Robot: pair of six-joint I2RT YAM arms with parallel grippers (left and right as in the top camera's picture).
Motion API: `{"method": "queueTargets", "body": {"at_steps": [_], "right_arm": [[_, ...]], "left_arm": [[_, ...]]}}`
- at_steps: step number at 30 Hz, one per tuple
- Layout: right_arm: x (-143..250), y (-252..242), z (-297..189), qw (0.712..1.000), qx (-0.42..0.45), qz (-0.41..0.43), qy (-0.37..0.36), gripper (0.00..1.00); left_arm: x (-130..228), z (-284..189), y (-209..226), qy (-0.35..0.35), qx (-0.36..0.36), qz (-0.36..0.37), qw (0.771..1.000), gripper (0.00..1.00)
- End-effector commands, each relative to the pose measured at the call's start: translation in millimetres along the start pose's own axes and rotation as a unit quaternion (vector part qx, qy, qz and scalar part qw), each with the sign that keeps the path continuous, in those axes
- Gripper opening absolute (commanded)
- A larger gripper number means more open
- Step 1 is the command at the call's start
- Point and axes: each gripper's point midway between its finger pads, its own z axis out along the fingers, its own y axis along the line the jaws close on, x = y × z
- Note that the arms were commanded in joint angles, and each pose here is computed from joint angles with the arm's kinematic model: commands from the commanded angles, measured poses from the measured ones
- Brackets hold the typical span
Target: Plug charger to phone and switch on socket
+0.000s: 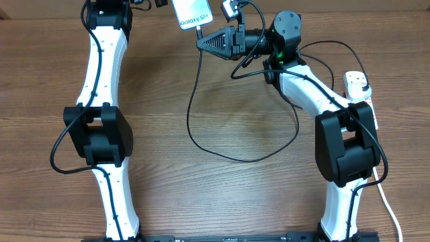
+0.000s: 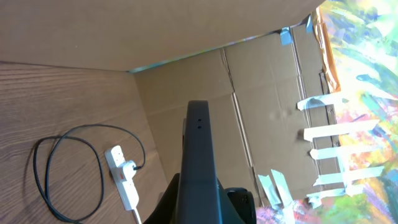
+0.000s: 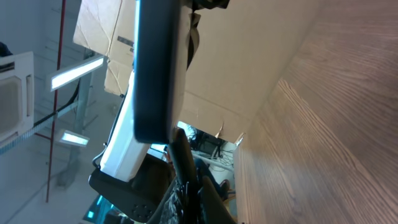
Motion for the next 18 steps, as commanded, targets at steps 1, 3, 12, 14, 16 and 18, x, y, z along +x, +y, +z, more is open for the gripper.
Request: {"method": "queueTargets", "body": {"at_steps": [1, 3, 12, 14, 16, 18], "right_arm": [[-9.2, 2.7, -1.2, 1.0, 0.004, 0.003, -0.022, 0.04], [-9.2, 2.7, -1.2, 1.0, 0.004, 0.003, -0.022, 0.04], [-9.5, 3.9, -1.2, 1.0, 0.002, 0.012, -0.022, 0.04], [-9.5, 3.8, -1.2, 1.0, 0.002, 0.015, -0.022, 0.04], [-9.5, 4.0, -1.2, 1.0, 0.002, 0.019, -0.022, 0.04], [-9.6, 4.9, -1.2, 1.0, 0.001, 0.016, -0.022, 0.04]], "left_arm": [[14.5, 0.1, -13.8, 0.039, 0.014, 0.026, 0.999, 0.04], [17.2, -0.2, -14.4, 0.047, 0.016, 0.03, 0.998, 0.04], [23.9, 5.0, -16.1, 0.06, 0.023, 0.069, 0.996, 0.04], [26.8, 6.0, -16.7, 0.067, 0.026, 0.078, 0.994, 0.04], [28.2, 5.5, -17.0, 0.071, 0.027, 0.081, 0.994, 0.04], [29.5, 6.3, -17.4, 0.074, 0.028, 0.081, 0.994, 0.04]]}}
